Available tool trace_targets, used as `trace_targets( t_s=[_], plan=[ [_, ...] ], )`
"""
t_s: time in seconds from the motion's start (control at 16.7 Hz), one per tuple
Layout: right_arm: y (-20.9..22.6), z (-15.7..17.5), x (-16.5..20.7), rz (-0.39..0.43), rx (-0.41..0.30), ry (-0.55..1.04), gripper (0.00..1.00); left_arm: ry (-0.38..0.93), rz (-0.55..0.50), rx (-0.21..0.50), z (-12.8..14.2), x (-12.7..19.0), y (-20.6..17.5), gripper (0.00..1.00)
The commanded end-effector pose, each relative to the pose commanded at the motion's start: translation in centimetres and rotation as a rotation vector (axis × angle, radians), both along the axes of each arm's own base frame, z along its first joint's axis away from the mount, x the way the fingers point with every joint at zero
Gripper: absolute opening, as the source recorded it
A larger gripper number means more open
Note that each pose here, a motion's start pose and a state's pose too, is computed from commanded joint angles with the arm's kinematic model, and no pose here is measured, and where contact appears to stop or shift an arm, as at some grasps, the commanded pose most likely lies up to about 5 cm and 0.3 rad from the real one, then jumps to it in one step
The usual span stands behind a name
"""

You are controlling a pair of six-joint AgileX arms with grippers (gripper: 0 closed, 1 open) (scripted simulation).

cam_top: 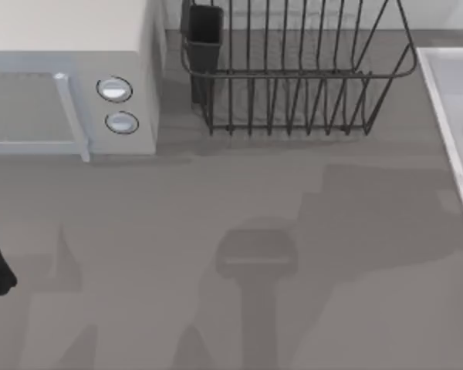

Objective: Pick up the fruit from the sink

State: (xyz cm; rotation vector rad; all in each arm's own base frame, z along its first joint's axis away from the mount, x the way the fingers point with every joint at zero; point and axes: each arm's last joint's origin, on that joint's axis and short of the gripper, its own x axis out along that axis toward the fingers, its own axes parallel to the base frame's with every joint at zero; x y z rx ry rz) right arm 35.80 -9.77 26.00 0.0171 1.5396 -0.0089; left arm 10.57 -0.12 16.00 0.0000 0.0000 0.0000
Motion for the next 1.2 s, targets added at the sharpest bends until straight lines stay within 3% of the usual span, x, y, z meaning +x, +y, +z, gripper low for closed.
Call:
trace_targets(
  t_s=[0.18,0.48,0.66,0.96,1.2],
  plan=[
    [0.3,2.4,-0.8,0.0,-0.006,-0.021,0.0,0.0,0.0,0.0,0.0,0.0,0.0,1.0],
    [0.4,2.3,-0.7,0.001,-0.004,-0.018,0.0,0.0,0.0,0.0,0.0,0.0,0.0,1.0],
    [2.7,2.1,-0.3,0.001,0.0,-0.006,0.0,0.0,0.0,0.0,0.0,0.0,0.0,1.0],
    [13.7,1.6,-0.4,0.004,0.004,0.022,0.0,0.0,0.0,0.0,0.0,0.0,0.0,1.0],
    [23.5,1.2,-3.9,0.007,-0.002,0.034,0.0,0.0,0.0,0.0,0.0,0.0,0.0,1.0]
  ],
)
